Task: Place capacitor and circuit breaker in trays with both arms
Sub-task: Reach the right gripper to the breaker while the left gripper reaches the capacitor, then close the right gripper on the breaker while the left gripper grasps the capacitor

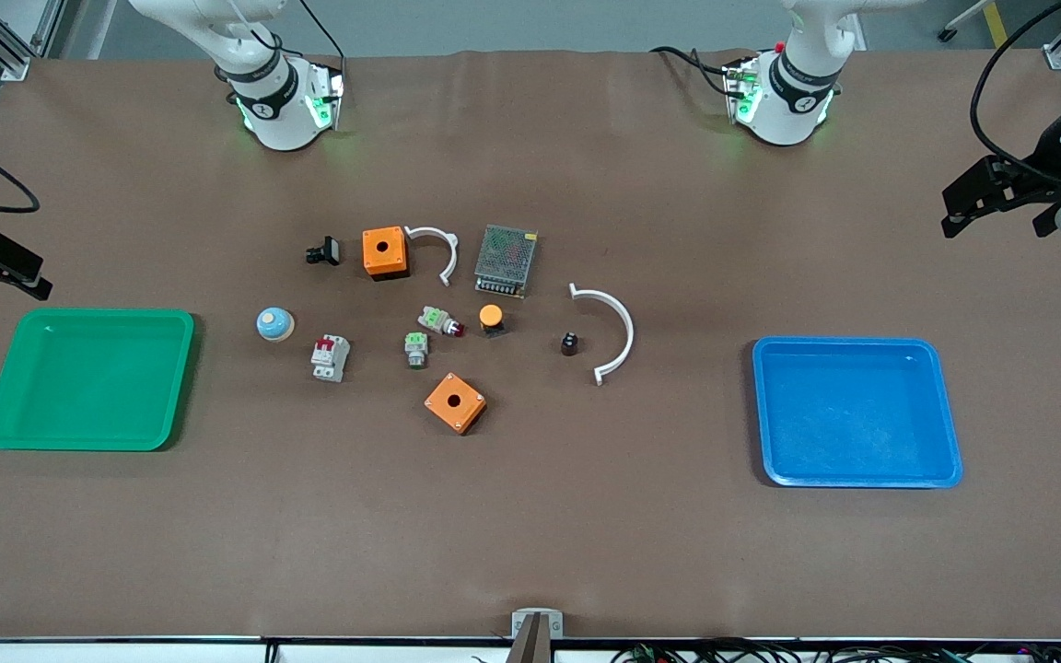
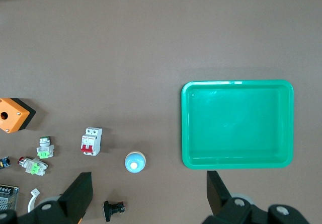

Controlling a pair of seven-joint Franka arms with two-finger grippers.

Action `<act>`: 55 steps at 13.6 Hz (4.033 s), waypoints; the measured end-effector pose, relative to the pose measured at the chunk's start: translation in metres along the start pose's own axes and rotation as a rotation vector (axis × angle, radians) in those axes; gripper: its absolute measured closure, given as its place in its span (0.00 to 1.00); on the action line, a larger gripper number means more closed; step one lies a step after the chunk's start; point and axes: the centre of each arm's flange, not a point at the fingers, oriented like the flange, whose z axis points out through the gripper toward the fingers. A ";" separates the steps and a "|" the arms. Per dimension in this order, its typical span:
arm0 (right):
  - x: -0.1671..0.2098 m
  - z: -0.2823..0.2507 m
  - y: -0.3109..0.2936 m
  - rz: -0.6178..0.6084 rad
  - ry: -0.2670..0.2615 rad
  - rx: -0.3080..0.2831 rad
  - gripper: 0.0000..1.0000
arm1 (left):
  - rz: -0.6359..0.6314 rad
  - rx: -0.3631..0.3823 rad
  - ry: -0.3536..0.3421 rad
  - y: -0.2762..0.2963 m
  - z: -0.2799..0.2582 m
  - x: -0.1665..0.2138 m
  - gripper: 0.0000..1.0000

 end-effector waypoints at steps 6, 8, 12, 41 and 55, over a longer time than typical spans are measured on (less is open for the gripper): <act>0.000 0.000 0.000 0.000 0.000 0.000 0.00 | -0.001 -0.001 -0.015 -0.001 0.009 0.005 0.00; 0.000 0.000 0.000 0.000 -0.002 0.000 0.00 | 0.003 -0.002 -0.024 0.001 0.014 0.007 0.00; -0.002 0.006 -0.005 -0.011 -0.032 0.002 0.00 | 0.027 -0.005 -0.077 0.015 0.043 0.017 0.00; -0.033 0.338 -0.184 0.031 -0.245 0.038 0.00 | -0.624 -0.035 -0.118 0.414 0.424 -0.034 0.21; -0.064 0.397 -0.195 0.010 -0.264 0.017 0.20 | -0.637 -0.027 -0.114 0.427 0.452 -0.046 0.38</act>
